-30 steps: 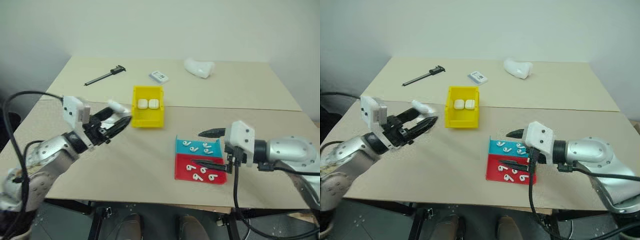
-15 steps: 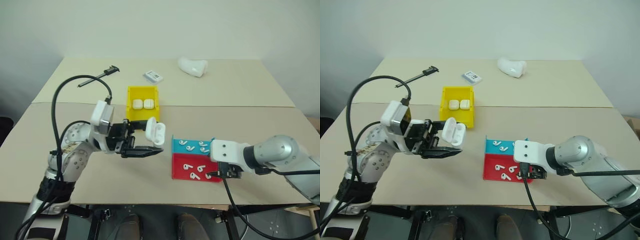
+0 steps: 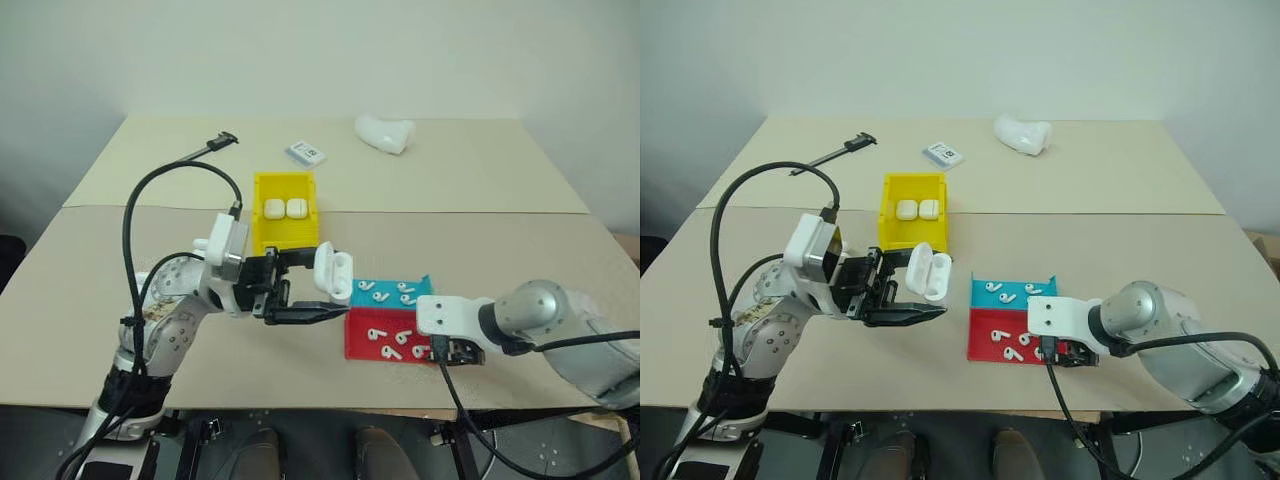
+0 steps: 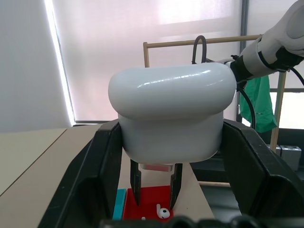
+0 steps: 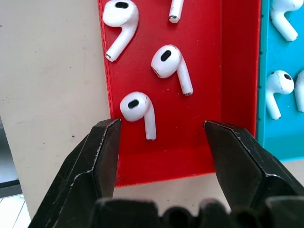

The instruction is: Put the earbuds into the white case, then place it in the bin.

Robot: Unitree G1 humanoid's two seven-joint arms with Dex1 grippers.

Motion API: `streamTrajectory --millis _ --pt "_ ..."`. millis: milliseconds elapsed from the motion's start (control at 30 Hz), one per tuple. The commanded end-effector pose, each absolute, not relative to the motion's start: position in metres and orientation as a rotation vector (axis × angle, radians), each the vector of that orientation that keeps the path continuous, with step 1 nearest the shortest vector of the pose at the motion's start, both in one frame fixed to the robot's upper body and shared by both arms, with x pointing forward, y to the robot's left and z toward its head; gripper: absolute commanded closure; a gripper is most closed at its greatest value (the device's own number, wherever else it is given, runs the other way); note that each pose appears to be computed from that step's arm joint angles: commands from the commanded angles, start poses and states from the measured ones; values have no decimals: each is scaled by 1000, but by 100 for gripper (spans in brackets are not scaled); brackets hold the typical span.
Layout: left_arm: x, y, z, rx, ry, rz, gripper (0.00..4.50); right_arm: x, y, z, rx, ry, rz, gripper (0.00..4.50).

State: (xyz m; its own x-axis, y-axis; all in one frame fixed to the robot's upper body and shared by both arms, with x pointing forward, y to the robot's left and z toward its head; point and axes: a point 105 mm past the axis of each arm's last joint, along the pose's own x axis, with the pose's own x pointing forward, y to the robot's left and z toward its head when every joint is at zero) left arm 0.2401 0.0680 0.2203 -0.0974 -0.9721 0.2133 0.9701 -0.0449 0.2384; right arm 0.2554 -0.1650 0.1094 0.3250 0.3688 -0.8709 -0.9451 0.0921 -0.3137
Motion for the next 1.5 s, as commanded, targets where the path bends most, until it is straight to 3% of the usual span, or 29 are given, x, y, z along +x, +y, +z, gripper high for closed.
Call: streamTrajectory --millis 33,433,567,1000,1100,1300,1500 --pt "234 66 226 16 -391 -1625 172 257 -164 113 -1047 694 1099 123" --pt "231 68 226 7 -379 -1605 172 255 -162 104 -1036 710 1110 123" --pt "230 68 226 5 -377 -1603 172 254 -161 103 -1032 709 1112 201" --pt "229 66 225 -7 -374 -1591 172 251 -161 99 -1037 722 1144 201" --pt "229 66 225 -10 -374 -1585 172 250 -161 98 -1038 726 1151 258" --pt "228 66 225 -13 -370 -1576 172 250 -162 96 -1039 731 1155 444" --pt "229 67 225 -15 -366 -1569 172 249 -161 94 -1031 729 1155 448"
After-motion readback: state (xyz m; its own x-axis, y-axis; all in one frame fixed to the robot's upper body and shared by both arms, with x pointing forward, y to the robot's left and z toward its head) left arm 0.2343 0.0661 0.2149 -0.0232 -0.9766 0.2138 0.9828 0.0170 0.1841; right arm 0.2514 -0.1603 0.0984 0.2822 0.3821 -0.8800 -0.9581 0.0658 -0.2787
